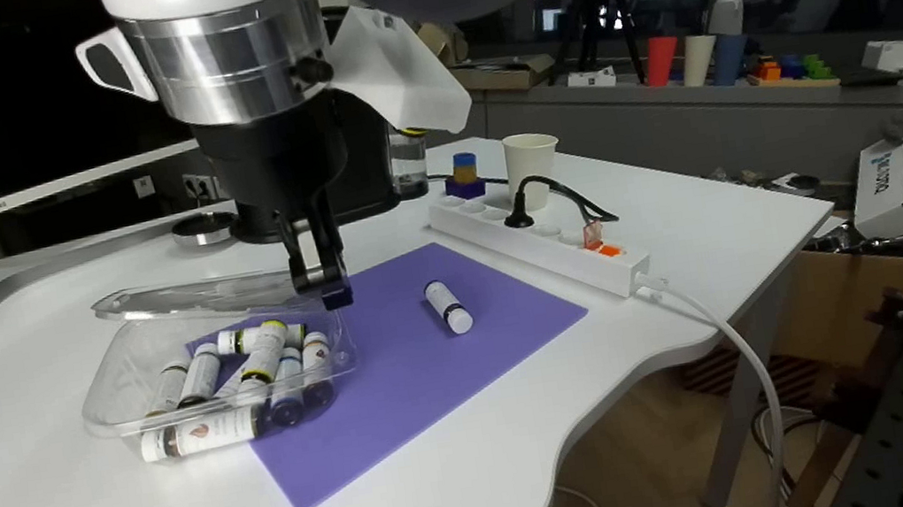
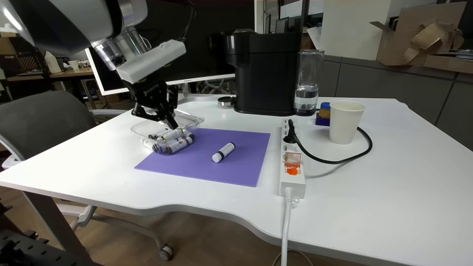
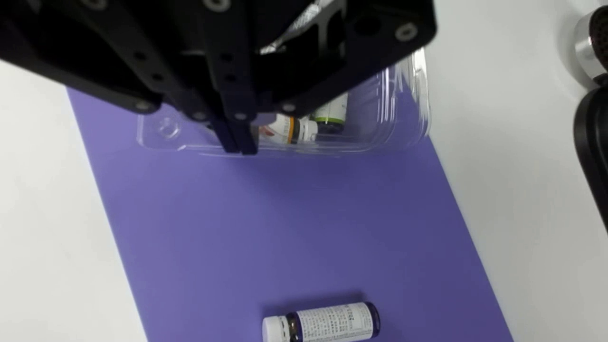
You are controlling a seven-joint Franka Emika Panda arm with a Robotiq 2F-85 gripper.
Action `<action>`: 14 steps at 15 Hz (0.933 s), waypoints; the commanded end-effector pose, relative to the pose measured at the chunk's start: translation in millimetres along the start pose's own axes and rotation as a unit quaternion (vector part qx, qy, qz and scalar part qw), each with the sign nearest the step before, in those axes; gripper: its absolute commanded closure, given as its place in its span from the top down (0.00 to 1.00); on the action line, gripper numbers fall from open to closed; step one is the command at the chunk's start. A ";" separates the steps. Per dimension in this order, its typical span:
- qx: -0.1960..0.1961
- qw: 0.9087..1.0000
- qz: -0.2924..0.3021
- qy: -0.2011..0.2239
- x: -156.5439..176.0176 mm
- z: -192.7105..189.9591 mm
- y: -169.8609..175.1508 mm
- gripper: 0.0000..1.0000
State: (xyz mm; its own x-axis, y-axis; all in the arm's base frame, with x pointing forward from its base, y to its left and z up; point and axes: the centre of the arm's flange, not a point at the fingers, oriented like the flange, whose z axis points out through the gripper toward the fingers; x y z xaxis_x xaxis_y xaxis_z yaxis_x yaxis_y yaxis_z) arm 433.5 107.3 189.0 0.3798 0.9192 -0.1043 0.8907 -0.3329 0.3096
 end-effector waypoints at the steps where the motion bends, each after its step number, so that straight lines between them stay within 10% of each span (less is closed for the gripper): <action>1: -0.012 0.999 0.029 0.012 -4.4 -14.3 8.1 0.00; 6: 0.012 0.991 0.131 0.002 -10.0 -40.3 22.7 0.00; 14: 0.020 0.946 0.320 -0.052 -29.0 -93.5 51.4 0.00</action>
State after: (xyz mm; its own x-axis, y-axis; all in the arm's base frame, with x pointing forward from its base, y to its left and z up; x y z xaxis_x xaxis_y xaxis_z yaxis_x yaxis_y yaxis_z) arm 449.3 93.8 266.5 0.7845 0.6201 -0.0079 0.5983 -0.7536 0.2722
